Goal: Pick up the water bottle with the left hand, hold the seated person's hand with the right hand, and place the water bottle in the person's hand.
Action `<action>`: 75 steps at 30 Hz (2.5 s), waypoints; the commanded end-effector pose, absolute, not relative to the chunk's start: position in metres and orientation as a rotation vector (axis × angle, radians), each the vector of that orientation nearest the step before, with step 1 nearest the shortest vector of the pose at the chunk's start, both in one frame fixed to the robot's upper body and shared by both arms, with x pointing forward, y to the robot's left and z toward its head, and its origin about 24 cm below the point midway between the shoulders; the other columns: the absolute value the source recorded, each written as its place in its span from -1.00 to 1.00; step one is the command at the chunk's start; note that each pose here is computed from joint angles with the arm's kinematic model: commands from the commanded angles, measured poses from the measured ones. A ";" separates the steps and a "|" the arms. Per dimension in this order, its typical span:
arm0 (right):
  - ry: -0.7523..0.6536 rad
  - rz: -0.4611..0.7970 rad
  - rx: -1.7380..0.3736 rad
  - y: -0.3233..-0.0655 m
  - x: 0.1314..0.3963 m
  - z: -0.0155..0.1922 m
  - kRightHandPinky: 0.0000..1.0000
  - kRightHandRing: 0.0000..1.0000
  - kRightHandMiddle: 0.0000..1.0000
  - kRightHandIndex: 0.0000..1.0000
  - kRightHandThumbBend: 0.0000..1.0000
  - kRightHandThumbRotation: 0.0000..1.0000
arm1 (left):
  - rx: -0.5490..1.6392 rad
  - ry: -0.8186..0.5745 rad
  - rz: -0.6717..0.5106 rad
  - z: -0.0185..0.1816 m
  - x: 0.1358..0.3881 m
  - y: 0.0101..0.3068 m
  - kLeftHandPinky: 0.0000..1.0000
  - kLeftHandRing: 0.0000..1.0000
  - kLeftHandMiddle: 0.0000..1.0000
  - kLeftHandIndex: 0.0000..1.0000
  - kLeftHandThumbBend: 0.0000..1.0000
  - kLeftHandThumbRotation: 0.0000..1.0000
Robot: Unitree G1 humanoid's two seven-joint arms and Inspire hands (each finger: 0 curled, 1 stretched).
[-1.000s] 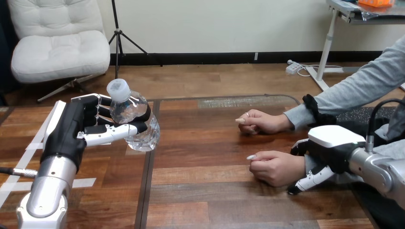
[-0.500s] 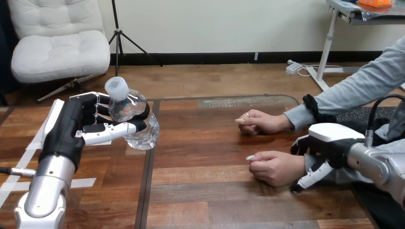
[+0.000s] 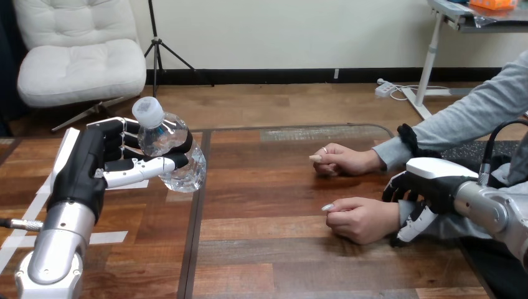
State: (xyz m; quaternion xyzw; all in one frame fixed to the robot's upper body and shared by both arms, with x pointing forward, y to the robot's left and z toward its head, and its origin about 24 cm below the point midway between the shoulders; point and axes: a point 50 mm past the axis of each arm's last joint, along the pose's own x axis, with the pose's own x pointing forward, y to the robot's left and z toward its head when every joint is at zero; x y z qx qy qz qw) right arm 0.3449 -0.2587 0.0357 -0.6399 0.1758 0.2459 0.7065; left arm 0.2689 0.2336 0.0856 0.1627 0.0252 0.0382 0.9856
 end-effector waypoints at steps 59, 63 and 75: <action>0.420 0.557 -1.384 -0.256 0.347 0.036 -0.32 -0.21 -0.08 -0.11 0.51 -1.00 | 0.361 -0.101 0.103 0.118 0.270 0.239 -0.40 -0.28 -0.18 -0.14 0.34 -1.00; 0.400 0.556 -1.389 -0.255 0.347 0.037 -0.34 -0.23 -0.11 -0.13 0.49 -1.00 | 0.358 -0.102 0.100 0.117 0.270 0.239 -0.39 -0.28 -0.18 -0.13 0.34 -1.00; 0.326 0.537 -1.442 -0.254 0.347 0.037 -0.65 -0.53 -0.40 -0.36 0.36 -1.00 | 0.336 -0.094 0.103 0.116 0.270 0.238 -0.39 -0.28 -0.18 -0.14 0.33 -1.00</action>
